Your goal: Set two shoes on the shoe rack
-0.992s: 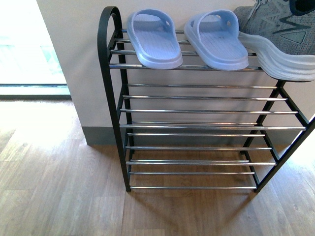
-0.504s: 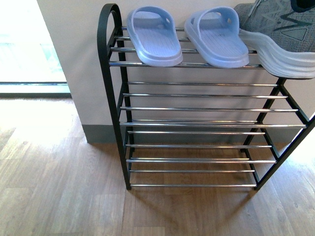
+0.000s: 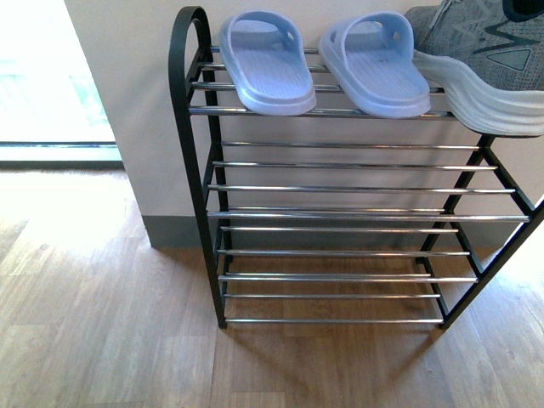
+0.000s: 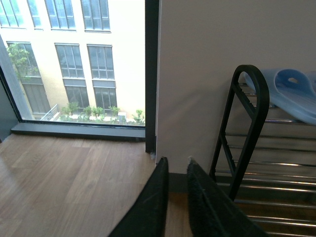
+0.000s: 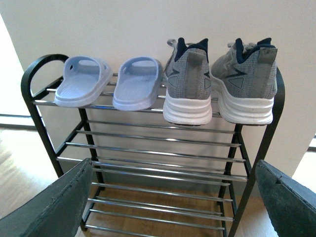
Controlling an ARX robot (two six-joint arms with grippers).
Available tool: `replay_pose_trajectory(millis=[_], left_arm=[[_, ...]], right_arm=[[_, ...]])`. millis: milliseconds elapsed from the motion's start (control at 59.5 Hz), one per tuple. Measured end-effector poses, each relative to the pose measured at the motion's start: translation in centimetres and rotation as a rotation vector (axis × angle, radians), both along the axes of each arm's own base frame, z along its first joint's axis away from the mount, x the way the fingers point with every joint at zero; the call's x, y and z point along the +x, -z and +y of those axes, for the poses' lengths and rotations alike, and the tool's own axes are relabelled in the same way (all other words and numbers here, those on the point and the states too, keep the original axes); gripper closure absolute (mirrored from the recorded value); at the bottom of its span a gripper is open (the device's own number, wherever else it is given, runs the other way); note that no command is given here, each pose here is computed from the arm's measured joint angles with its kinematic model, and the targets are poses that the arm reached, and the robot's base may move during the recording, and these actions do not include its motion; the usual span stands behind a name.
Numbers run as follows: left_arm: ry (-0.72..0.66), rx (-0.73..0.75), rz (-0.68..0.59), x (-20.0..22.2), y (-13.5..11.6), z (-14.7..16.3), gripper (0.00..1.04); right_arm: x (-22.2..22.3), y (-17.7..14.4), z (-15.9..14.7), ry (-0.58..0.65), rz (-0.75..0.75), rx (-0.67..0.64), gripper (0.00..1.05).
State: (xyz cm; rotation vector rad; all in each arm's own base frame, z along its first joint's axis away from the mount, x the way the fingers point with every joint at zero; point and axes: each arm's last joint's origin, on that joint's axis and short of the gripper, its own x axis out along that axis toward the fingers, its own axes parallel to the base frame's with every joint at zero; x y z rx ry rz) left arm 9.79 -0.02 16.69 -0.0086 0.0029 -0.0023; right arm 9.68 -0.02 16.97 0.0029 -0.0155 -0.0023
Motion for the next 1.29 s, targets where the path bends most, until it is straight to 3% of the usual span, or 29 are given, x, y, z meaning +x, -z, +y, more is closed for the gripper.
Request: replay_pose_trajectory(millis=[168,252,403,1294], left_arm=[[0.000,0.000,0.000,0.00,0.01,0.00,0.54],[0.000,0.000,0.000,0.00,0.00,0.00,0.33],[0.000,0.001,0.000,0.00,0.00,0.00,0.08],[0.000,0.003,0.000,0.00,0.00,0.00,0.09]], right_arm=[[0.00,0.00,0.00,0.000,0.000,0.000,0.09],[0.00,0.00,0.00,0.000,0.000,0.000,0.09],[0.00,0.00,0.00,0.000,0.000,0.000,0.09],[0.00,0.00,0.00,0.002,0.000,0.000,0.09]])
